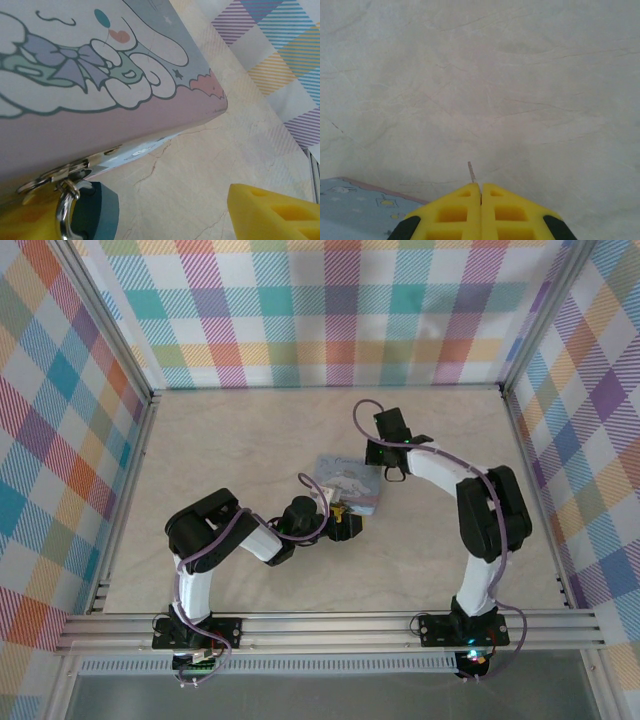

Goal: Unlock a padlock with a key

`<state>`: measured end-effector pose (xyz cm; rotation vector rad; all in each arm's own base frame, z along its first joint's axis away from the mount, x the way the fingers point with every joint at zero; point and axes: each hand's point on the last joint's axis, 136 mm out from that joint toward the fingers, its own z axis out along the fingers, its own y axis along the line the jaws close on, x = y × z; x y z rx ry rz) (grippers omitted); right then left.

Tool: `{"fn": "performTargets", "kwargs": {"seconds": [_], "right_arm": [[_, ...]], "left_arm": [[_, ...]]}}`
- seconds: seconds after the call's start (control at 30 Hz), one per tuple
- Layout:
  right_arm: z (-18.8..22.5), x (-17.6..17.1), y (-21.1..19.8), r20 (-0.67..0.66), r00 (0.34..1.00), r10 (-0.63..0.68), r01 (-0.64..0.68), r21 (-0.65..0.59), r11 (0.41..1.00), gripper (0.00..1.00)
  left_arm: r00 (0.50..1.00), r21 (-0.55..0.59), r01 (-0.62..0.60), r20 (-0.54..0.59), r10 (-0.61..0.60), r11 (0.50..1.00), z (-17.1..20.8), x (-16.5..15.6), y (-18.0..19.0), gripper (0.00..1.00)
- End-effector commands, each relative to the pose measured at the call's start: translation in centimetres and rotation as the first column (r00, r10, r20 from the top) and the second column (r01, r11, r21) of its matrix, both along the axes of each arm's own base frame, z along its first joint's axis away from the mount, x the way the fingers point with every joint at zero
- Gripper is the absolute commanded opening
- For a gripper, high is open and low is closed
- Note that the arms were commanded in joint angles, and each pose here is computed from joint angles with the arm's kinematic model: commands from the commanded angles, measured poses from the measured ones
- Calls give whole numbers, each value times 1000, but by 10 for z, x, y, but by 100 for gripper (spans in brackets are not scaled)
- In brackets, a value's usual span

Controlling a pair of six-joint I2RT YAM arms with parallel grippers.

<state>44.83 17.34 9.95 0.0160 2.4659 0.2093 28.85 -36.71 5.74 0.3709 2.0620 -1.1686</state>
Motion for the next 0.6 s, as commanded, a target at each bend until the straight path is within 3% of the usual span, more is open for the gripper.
{"fn": "performTargets", "kwargs": {"seconds": [0.0,0.3,0.57], "right_arm": [[21,-5,-22,36,998,-52,52,-15,999,0],[-2,-54,-46,-57,993,-106,104,-43,994,0],[-28,-87,-17,-122,992,-32,31,-8,999,0]], "left_arm": [[999,32,-30,-30,31,999,-16,2,13,72],[999,23,-13,-30,13,1000,-12,0,11,72],[999,13,13,-34,-12,1000,-12,1,5,72]]}}
